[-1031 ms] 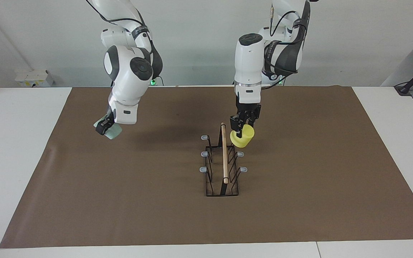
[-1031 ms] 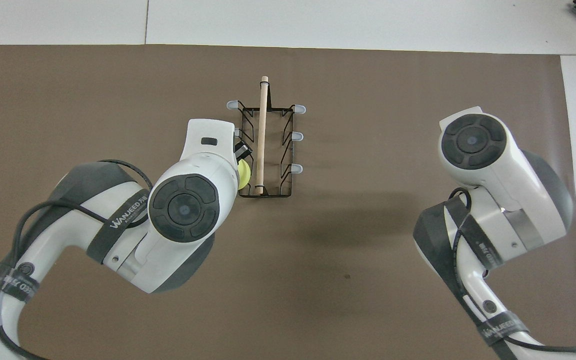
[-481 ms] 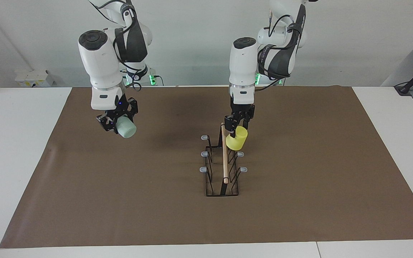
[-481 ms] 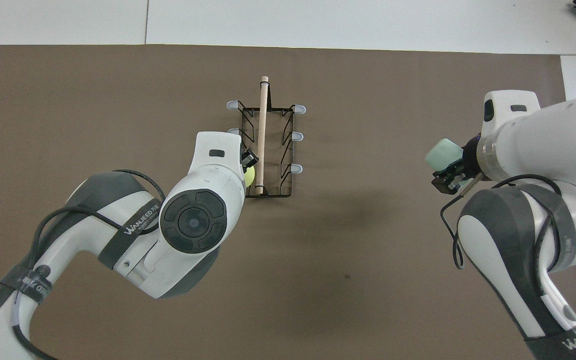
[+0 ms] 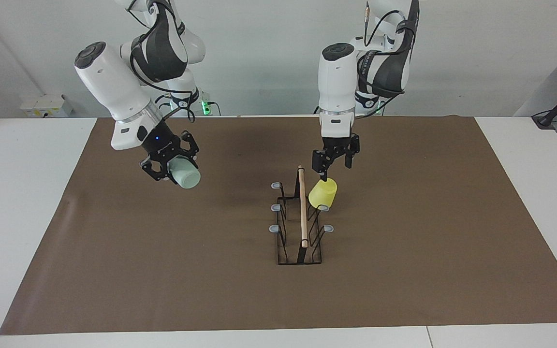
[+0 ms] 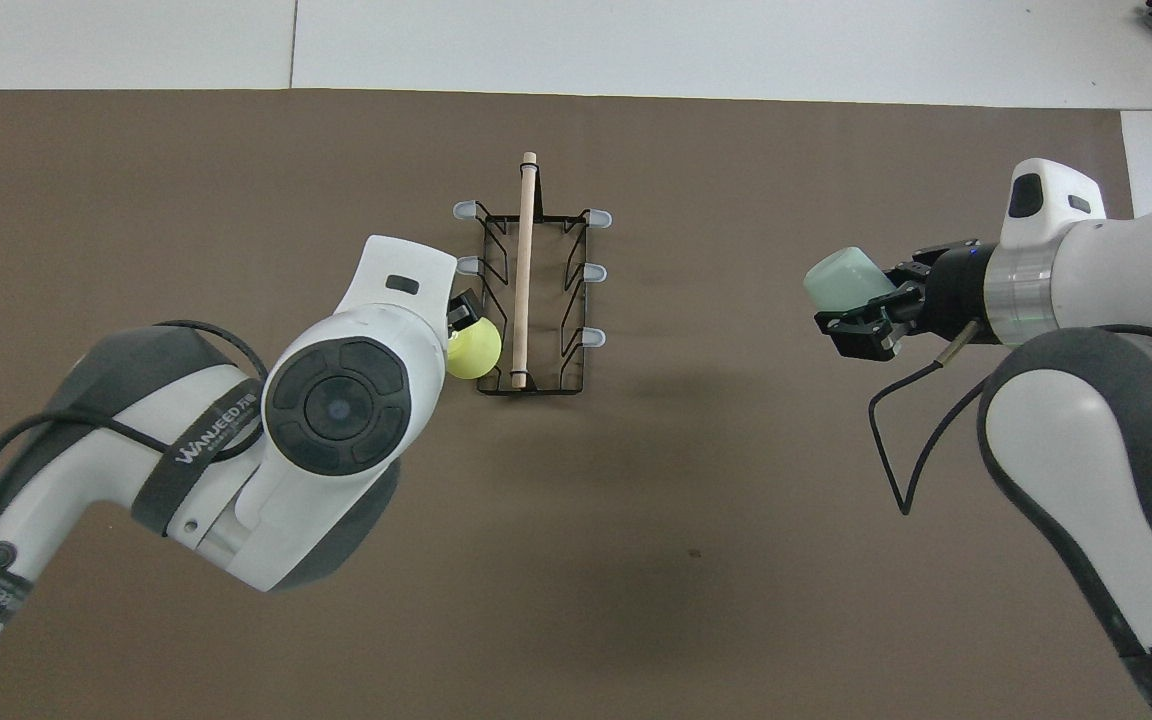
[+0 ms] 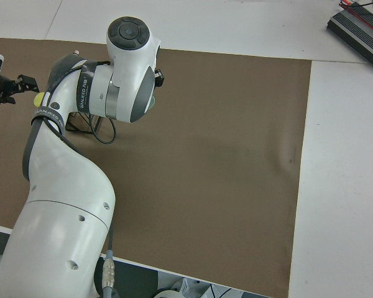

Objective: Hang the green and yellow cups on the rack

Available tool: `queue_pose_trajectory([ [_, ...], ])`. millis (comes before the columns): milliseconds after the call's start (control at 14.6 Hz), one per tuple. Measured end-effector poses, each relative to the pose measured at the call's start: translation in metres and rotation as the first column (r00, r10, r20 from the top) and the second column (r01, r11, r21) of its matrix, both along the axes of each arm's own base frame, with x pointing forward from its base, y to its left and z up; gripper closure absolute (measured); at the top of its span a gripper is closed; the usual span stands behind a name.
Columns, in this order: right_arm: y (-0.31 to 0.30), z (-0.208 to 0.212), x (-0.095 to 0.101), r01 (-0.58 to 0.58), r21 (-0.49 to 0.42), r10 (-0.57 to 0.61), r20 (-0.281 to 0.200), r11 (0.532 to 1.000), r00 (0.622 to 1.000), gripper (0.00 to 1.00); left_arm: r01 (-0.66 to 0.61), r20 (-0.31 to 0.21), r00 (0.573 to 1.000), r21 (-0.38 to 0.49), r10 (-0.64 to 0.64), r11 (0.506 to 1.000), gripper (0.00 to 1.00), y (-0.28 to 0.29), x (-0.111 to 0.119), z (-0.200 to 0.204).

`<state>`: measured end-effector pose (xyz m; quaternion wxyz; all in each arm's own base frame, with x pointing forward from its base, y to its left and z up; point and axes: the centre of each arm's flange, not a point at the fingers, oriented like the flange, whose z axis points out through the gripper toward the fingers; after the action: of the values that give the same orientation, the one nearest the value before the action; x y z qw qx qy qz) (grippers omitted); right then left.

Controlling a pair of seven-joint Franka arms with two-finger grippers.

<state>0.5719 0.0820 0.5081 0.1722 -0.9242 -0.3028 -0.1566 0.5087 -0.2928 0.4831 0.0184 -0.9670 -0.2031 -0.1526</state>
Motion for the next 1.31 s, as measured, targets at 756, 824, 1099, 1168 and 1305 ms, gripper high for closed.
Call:
queue_pose_trajectory([
  [756,-0.092,-0.005,-0.029,0.025,0.490,-0.137,0.195,0.871,0.971,0.33,0.503,-0.181,0.835,-0.133,-0.520,0.854,0.00,0.235,0.027,0.107],
  [824,-0.092,-0.003,-0.031,0.019,0.531,-0.158,0.217,0.847,0.963,0.33,0.518,-0.188,0.823,-0.136,-0.536,0.844,0.00,0.247,0.027,0.117],
  [1099,-0.085,-0.003,-0.046,-0.010,0.663,-0.234,0.278,0.748,0.932,0.33,0.548,-0.211,0.797,-0.143,-0.566,0.824,0.00,0.257,0.039,0.152],
  [1168,-0.077,-0.005,-0.048,-0.032,0.670,-0.230,0.299,0.742,0.926,0.33,0.553,-0.216,0.792,-0.145,-0.571,0.821,0.00,0.254,0.043,0.154],
  [1305,-0.049,-0.016,-0.050,-0.088,0.677,-0.230,0.365,0.731,0.902,0.33,0.568,-0.232,0.778,-0.136,-0.584,0.812,0.00,0.245,0.045,0.153],
])
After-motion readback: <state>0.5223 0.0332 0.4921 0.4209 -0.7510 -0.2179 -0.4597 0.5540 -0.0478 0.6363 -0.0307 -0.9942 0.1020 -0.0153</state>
